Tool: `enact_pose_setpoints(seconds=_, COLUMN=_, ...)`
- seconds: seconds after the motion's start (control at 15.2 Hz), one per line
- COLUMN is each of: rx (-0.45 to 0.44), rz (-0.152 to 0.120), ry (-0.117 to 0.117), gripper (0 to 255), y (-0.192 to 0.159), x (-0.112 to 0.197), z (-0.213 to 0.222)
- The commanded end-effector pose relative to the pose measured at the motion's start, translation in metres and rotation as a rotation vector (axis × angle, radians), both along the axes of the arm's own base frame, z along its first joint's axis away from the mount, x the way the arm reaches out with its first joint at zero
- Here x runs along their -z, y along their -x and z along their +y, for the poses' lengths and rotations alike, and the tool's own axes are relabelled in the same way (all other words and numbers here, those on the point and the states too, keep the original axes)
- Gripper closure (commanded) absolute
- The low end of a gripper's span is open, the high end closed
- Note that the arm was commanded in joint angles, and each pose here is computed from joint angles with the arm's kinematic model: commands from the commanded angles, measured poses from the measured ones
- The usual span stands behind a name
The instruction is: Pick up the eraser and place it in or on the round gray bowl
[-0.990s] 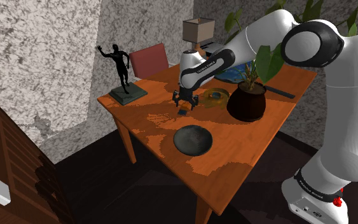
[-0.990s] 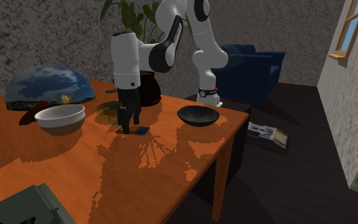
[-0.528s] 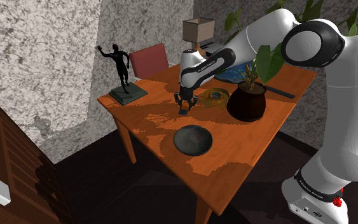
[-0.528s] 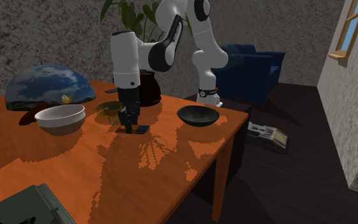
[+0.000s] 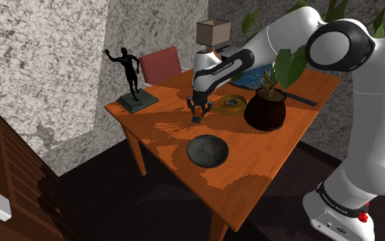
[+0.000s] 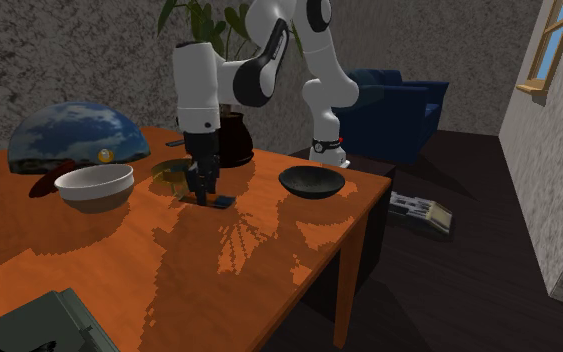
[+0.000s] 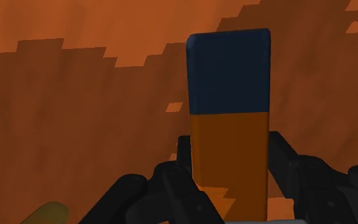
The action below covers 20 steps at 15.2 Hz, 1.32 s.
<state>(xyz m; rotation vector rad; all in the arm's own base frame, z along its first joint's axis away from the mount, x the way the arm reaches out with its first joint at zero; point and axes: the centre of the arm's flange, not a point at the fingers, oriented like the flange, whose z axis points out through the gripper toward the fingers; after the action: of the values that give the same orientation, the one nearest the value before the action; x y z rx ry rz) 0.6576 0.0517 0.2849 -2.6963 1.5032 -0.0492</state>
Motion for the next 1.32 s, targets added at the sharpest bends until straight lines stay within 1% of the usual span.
enact_pose_setpoints(seconds=0.0, rx=0.0, rz=-0.001, ry=0.0, gripper=255, y=0.0, x=-0.01, z=0.0)
enact_pose_setpoints(seconds=1.19, rx=0.0, rz=-0.001, ry=0.0, gripper=255, y=0.0, x=-0.104, z=0.0)
enact_pose_setpoints(seconds=1.25, rx=0.0, rz=-0.001, ry=0.0, gripper=255, y=0.011, x=-0.104, z=0.007)
